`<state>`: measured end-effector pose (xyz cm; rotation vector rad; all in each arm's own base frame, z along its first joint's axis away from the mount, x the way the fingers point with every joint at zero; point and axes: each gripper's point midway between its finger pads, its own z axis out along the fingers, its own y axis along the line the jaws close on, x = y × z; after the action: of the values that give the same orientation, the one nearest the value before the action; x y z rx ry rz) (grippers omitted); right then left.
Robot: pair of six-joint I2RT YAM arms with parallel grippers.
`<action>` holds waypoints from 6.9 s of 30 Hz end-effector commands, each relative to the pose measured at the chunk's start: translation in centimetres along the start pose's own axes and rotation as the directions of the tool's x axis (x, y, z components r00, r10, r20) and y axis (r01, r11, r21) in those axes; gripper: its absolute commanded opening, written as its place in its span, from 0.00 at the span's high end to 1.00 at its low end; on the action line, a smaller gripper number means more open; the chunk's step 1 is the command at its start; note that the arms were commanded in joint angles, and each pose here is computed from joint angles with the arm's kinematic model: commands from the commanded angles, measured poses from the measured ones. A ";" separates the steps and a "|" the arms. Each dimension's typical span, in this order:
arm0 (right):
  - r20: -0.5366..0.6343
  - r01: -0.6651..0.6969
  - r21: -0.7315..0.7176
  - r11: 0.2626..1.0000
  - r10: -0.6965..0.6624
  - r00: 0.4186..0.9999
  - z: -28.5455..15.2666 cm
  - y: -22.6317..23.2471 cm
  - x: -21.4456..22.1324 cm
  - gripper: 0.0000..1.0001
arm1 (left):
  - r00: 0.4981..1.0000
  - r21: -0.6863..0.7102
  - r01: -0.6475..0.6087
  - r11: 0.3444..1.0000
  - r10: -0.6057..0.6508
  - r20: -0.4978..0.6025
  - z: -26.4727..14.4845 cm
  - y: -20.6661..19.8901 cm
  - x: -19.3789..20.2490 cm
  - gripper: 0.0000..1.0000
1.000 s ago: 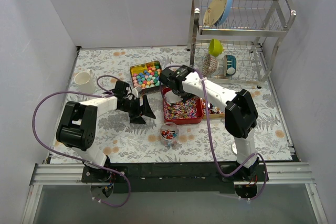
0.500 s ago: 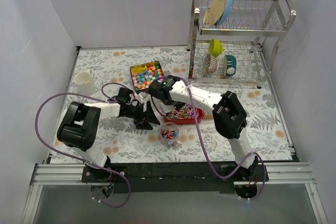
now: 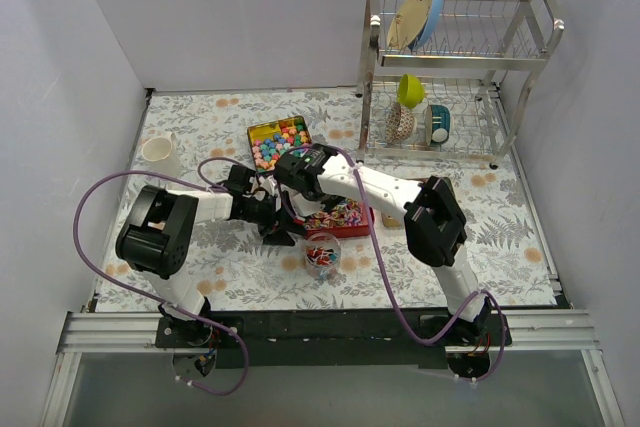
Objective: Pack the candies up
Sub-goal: Scoop the fake candies from the storage box, then place the fake candies in the packing bottle.
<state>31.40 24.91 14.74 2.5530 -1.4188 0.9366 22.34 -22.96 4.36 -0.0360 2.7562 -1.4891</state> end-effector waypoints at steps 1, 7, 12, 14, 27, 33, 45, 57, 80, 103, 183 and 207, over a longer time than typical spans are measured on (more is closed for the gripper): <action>-0.007 0.023 0.052 0.998 -0.023 1.000 -1.1 -1.4 1.3 0.99 | 0.999 -0.020 -0.032 0.999 0.033 0.037 0.4 0.1 -1.7 0.39; -0.093 0.051 0.052 0.997 -0.046 0.995 -0.4 -1.8 1.9 0.99 | 0.999 -0.024 -0.031 0.999 0.032 0.034 0.5 0.2 -2.0 0.39; -0.143 0.055 0.081 0.995 -0.043 0.989 -0.7 -3.0 2.8 0.99 | 0.999 -0.023 -0.034 0.999 0.035 0.031 0.6 0.3 -2.1 0.40; -0.152 0.072 0.063 0.995 -0.061 0.986 -0.2 -2.4 2.7 0.99 | 0.999 -0.018 -0.035 0.999 0.035 0.029 0.6 0.2 -2.1 0.40; -0.068 0.038 -0.084 0.996 -0.044 0.997 2.9 2.1 0.3 0.99 | 0.999 0.020 -0.029 0.999 0.029 0.016 0.5 0.4 -1.6 0.40; 0.134 -0.068 -0.164 0.984 0.090 0.987 2.5 3.3 -2.7 0.99 | 1.000 0.031 0.003 0.999 -0.003 -0.004 1.1 1.8 -1.4 0.43; 0.275 -0.292 -0.355 0.888 0.398 0.875 2.5 4.0 -5.6 0.99 | 0.997 0.023 0.065 0.998 -0.064 -0.050 2.6 3.6 -1.6 0.55; 0.278 -0.489 -0.430 0.759 0.627 0.728 4.8 1.2 -4.0 0.99 | 0.993 0.038 0.090 0.995 -0.087 -0.073 3.0 3.7 -1.8 0.57; 0.198 -0.561 -0.433 0.706 0.681 0.705 6.9 0.9 -5.4 0.99 | 0.993 0.043 0.086 0.995 -0.082 -0.090 3.4 3.3 -2.4 0.59; 0.468 -0.465 -0.562 0.684 0.726 0.504 6.2 -1.3 -12.8 0.99 | 0.997 -0.010 -0.001 1.000 0.000 -0.082 2.2 3.0 -1.1 0.59; 0.502 -0.127 -0.013 0.992 0.116 0.857 -5.7 9.2 2.2 0.99 | 0.948 -0.269 -0.190 0.944 0.248 0.201 -11.5 1.4 -8.6 0.40; 0.053 0.135 0.226 0.965 -0.150 0.987 -8.8 7.4 2.5 0.99 | 0.922 -0.251 -0.198 0.948 0.267 0.279 -12.9 -1.0 -10.3 0.39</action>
<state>21.49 21.80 19.85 2.8382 -1.3810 0.8763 31.57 -12.27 9.30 0.0080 2.6478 -1.0220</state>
